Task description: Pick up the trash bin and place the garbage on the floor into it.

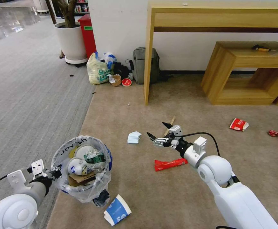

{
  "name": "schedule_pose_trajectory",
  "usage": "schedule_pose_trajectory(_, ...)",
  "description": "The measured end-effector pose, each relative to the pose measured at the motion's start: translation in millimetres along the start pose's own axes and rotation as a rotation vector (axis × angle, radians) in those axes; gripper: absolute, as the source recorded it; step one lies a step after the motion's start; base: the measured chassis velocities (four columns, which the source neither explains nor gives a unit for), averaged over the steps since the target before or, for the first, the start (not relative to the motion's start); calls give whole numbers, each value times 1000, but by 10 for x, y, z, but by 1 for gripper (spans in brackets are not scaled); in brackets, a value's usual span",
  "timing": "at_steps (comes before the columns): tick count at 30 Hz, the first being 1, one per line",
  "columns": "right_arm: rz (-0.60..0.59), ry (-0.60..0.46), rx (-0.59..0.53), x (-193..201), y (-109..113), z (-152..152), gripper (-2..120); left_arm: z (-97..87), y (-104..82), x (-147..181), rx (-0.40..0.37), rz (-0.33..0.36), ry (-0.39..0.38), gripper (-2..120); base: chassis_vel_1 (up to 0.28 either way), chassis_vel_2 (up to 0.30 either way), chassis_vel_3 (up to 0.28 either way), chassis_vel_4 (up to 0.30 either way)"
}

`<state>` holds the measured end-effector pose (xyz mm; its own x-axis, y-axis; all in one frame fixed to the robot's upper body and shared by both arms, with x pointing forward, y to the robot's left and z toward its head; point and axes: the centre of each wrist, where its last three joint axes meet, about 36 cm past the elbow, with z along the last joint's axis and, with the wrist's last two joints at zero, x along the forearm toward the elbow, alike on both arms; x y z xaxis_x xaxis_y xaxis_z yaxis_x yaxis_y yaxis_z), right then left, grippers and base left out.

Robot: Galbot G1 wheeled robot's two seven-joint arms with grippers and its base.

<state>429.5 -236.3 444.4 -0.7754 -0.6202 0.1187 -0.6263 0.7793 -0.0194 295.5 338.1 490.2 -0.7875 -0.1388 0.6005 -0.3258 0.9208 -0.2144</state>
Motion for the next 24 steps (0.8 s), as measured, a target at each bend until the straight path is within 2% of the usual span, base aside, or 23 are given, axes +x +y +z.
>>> schedule_pose_trajectory(7,-25,19,-2,-16,53,63,100,-21,18,-28,1,-4,-3,0,134,131,-126,-123)
schedule_pose_trajectory(13,-72,57,-4,8,8,159,100,-22,26,-39,2,-6,-2,0,127,117,-120,-105)
schedule_pose_trajectory(15,-143,86,-7,11,-89,247,100,-24,34,-42,3,-8,-2,0,41,30,-9,-27)
schedule_pose_trajectory(17,-165,94,-3,7,-125,280,100,-25,36,-42,4,-8,-3,0,0,0,0,0)
schedule_pose_trajectory(18,-225,114,6,-20,-210,355,100,-26,39,-40,4,-8,-3,0,0,0,0,0)
schedule_pose_trajectory(19,-225,114,6,-20,-210,355,100,-26,39,-40,4,-8,-3,0,0,0,0,0)
schedule_pose_trajectory(22,-361,180,18,-99,-396,616,100,-20,41,-25,7,-8,-2,0,0,0,0,0)
schedule_pose_trajectory(24,-400,208,28,-119,-448,725,100,-19,43,-18,7,-9,-3,0,0,0,0,0)
